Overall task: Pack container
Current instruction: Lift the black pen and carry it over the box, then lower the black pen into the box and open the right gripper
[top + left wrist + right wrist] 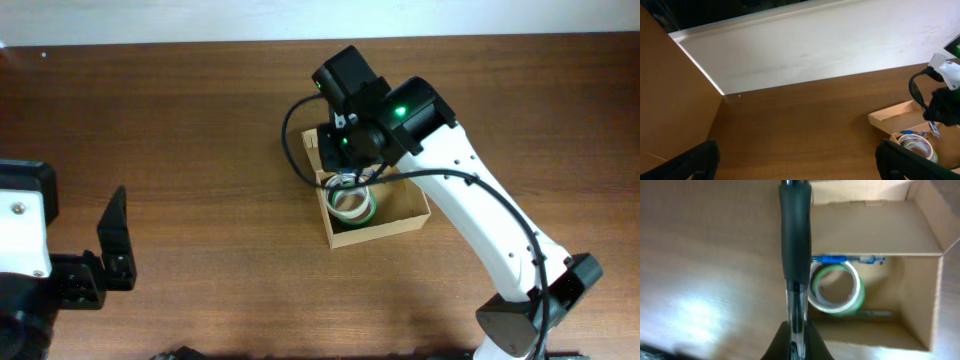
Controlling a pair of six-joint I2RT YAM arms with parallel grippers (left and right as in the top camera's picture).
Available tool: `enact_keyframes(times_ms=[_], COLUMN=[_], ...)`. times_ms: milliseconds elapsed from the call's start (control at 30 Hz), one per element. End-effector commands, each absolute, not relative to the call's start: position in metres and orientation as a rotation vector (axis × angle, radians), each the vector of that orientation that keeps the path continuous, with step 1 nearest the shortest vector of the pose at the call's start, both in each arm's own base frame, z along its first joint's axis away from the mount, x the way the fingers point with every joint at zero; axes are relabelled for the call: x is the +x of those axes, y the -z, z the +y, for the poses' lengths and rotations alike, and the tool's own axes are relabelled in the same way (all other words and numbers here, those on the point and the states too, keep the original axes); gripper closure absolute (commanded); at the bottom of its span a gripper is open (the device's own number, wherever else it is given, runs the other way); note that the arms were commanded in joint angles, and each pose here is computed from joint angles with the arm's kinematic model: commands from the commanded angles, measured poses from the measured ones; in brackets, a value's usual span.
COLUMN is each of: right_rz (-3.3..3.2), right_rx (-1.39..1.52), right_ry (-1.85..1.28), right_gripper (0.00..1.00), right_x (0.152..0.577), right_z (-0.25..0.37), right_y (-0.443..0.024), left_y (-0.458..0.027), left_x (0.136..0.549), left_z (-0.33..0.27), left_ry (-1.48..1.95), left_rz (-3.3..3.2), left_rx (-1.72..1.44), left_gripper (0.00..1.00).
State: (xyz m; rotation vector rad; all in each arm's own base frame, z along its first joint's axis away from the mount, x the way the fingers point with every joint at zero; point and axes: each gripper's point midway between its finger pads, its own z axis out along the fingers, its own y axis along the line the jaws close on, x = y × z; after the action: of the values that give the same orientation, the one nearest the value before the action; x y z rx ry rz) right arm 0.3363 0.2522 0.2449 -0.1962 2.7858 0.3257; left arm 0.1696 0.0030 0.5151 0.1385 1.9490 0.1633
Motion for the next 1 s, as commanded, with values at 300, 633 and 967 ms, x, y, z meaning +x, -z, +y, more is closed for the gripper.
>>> enact_keyframes(times_ms=[300, 633, 967], right_rz=[2.734, 2.664, 2.572], right_rx=[0.958, 1.414, 1.671], right_ry=[-0.204, -0.028, -0.013], right_gripper=[0.96, 0.96, 0.96], right_x=[0.334, 0.305, 0.292], right_z=[0.224, 0.205, 0.204], right_y=[-0.193, -0.118, -0.083], left_y=[-0.514, -0.514, -0.514], left_x=[0.169, 0.169, 0.169], left_z=[0.000, -0.002, -0.003], left_ry=[-0.143, -0.132, -0.125], left_rz=[1.952, 1.953, 1.954], left_rx=[0.148, 0.155, 0.160], left_gripper=[0.01, 0.01, 0.01])
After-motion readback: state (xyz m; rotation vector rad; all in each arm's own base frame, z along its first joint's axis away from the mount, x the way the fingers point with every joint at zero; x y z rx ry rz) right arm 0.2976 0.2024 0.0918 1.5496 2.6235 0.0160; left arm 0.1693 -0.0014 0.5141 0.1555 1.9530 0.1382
